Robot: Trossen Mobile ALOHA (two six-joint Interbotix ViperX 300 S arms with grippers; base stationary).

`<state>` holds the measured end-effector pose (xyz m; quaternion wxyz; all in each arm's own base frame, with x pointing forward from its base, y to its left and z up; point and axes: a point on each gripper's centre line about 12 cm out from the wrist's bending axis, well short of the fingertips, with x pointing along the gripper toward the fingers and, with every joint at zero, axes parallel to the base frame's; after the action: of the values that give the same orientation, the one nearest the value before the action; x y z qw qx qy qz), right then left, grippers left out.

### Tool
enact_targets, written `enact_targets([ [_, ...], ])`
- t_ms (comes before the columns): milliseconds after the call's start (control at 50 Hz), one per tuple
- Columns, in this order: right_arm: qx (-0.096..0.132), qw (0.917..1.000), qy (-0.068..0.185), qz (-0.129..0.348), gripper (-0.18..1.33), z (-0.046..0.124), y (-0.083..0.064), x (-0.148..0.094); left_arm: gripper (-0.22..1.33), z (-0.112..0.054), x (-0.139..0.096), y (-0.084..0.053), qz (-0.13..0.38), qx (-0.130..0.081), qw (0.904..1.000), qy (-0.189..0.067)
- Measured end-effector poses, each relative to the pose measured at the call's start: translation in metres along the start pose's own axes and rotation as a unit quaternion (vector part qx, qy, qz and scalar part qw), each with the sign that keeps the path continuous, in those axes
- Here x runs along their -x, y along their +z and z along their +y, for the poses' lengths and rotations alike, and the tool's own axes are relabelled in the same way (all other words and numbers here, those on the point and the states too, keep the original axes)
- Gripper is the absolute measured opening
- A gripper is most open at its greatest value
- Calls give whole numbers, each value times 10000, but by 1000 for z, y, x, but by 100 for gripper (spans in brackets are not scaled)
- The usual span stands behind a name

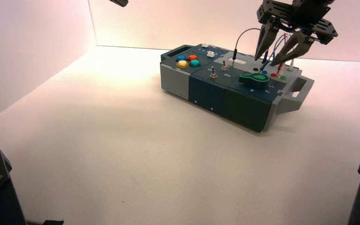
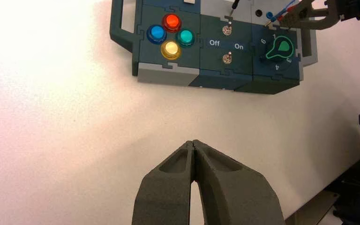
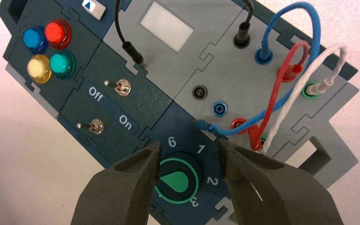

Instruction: Insert the blue wire.

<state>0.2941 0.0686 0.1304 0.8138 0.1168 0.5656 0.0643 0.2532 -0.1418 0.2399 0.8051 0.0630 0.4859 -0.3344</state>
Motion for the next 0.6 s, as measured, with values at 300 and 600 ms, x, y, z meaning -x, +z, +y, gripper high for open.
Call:
enact_targets([
  [300, 12, 10000, -43, 72, 116, -1, 5, -8, -16, 0, 0, 0, 0, 8, 10000, 0],
  [600, 62, 9999, -83, 102, 115, -2, 10, -13, -16, 0, 0, 0, 0, 0, 10000, 0],
])
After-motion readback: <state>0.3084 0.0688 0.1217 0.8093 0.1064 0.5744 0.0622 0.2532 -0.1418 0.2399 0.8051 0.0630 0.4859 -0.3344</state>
